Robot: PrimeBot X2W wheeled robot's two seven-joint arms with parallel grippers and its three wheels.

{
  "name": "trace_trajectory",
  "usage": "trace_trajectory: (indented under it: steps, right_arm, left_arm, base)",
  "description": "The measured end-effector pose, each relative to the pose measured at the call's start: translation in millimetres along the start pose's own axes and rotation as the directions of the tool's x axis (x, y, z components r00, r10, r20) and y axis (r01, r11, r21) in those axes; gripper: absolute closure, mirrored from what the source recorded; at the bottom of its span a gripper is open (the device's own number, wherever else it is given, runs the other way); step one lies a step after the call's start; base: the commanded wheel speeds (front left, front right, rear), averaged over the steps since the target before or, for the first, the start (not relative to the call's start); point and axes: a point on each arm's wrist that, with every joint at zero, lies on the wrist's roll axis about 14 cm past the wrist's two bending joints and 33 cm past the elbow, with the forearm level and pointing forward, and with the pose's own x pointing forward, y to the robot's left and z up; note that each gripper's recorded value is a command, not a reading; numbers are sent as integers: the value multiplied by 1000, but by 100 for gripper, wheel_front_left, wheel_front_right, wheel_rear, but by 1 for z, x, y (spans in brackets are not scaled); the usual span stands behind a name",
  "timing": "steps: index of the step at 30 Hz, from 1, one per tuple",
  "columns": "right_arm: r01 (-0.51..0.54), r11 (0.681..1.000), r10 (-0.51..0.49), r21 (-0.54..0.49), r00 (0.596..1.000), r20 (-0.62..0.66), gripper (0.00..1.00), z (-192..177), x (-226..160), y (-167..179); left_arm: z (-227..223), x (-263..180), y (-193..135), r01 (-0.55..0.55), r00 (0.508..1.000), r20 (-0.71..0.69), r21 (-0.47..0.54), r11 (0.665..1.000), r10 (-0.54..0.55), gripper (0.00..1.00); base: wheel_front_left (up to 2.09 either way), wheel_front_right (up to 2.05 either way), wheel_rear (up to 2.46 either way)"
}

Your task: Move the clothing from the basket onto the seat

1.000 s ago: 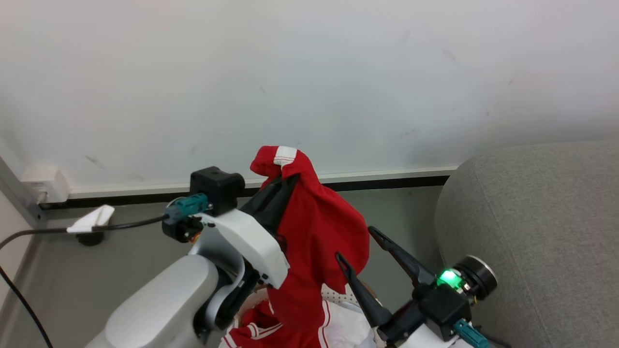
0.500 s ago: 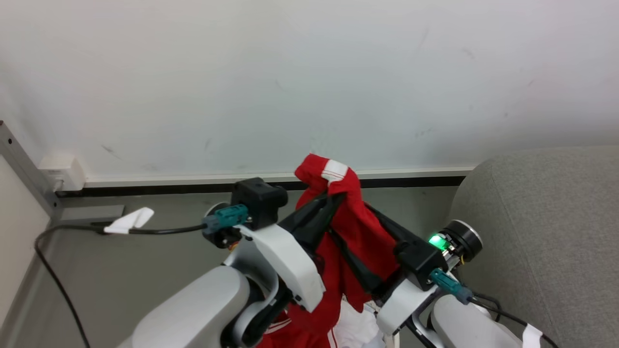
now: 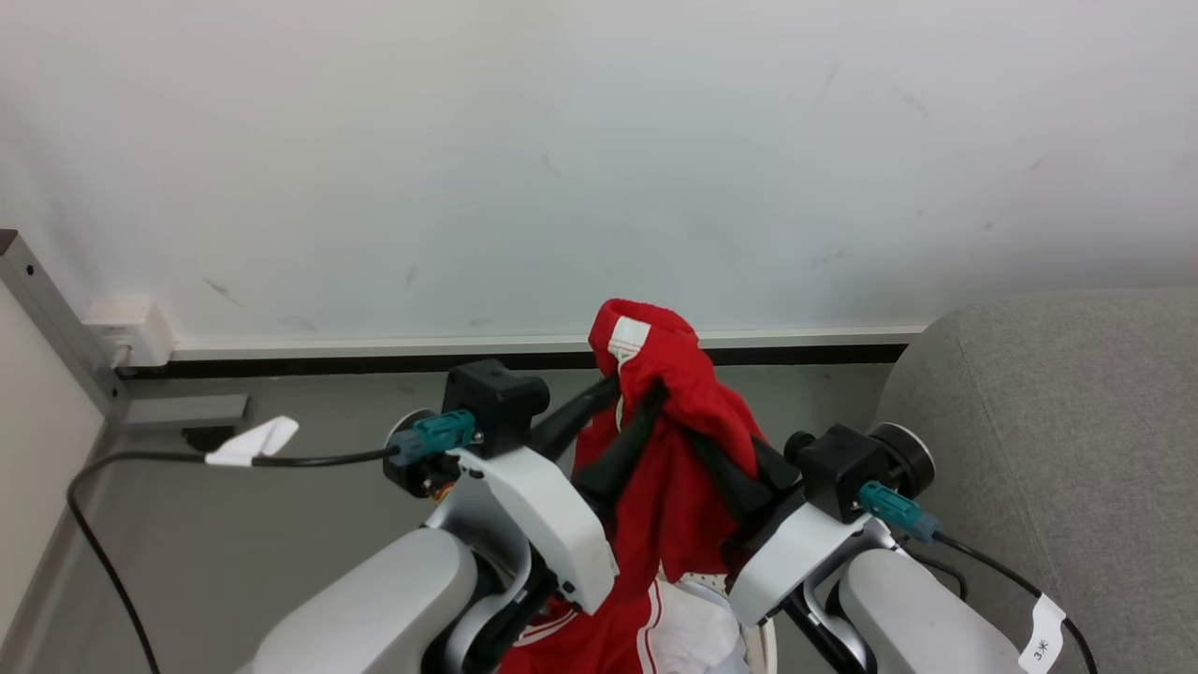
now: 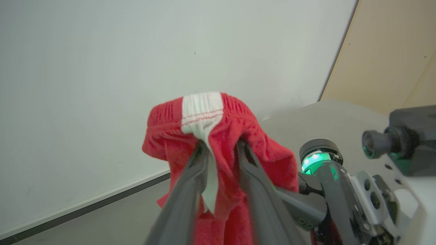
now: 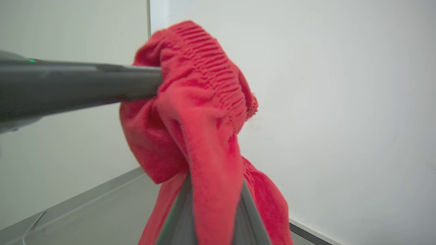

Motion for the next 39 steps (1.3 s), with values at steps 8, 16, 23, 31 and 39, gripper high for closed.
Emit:
trace_trajectory:
  steps: [8,16,23,31,39]
  right_arm:
    - [82,996,-83,19,996,33,100,9,-6,-24]
    - [187,982,-188,21,980,63,100,15,-23,-53]
    - [301,954,-301,14,952,51,100,7,-54,-81]
    - [467,884,-466,-5,884,41,100,0,-106,-120]
    - [602,798,-602,-19,798,17,100,-13,-147,-156]
  left_arm:
    - [-11,-4,3,-15,1000,-14,-7,1000,15,0]
    - [-20,-1,2,-13,1000,-20,-10,1000,13,0]
    - [-37,12,-22,70,997,-42,-16,997,-71,0]
    - [-60,29,-71,219,972,-71,-77,973,-225,0]
    - [-80,47,-98,338,934,-80,-120,933,-348,0]
  base:
    - [0,0,0]
    - [0,0,0]
    - [0,0,0]
    - [0,0,0]
    - [0,0,0]
